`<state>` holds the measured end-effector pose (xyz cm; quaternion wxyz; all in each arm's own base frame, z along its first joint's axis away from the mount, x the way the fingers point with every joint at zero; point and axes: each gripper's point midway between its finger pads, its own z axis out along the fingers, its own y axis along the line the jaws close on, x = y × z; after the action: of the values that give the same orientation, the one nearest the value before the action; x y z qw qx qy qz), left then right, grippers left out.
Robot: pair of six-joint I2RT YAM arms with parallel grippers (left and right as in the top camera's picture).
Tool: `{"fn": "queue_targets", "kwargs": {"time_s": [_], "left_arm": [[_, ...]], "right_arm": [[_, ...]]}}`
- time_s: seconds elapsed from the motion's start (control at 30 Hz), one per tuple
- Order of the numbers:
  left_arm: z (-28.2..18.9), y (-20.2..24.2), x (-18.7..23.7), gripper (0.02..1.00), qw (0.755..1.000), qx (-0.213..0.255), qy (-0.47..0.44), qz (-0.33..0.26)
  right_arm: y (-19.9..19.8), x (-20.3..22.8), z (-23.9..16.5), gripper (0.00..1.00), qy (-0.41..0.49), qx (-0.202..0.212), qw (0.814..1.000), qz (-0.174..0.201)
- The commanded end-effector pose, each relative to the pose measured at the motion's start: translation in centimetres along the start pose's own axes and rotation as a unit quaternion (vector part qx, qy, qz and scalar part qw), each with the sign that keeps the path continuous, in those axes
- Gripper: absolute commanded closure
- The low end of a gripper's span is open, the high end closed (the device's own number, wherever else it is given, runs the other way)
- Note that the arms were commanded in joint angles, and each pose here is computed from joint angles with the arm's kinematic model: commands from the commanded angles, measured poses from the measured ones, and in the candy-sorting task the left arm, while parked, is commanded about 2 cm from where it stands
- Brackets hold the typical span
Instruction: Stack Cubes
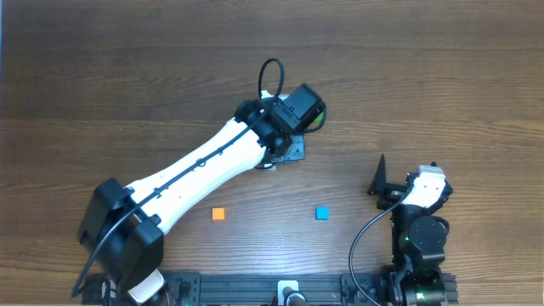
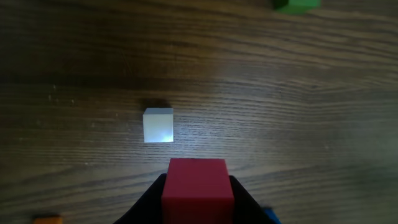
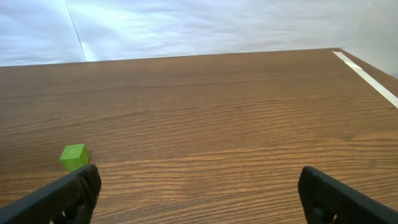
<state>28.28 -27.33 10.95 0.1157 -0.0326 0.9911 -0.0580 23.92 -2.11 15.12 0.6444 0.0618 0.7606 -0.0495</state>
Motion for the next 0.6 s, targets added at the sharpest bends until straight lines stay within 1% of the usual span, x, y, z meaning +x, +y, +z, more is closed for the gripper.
{"fn": "queue_targets", "kwargs": {"time_s": [0.03, 0.3, 0.47, 0.6], "left_arm": [[2.2, 0.8, -0.3, 0.814, 0.999, -0.032, 0.005, -0.034], [3.5, 1.8, -0.2, 0.818, 0.998, -0.047, 0.014, -0.044], [4.9, 2.6, 0.0, 0.822, 0.997, -0.036, 0.033, -0.061], [5.4, 2.9, 0.4, 0.822, 0.997, -0.038, 0.037, -0.061]], "right_arm": [[-0.3, 0.2, 0.0, 0.007, 0.000, 0.007, 1.000, -0.004], [-0.3, 0.2, 0.0, 0.009, 0.000, 0.007, 1.000, -0.004], [-0.3, 0.2, 0.0, 0.007, 0.000, 0.007, 1.000, -0.004], [-0.3, 0.2, 0.0, 0.009, 0.000, 0.007, 1.000, -0.004]]}}
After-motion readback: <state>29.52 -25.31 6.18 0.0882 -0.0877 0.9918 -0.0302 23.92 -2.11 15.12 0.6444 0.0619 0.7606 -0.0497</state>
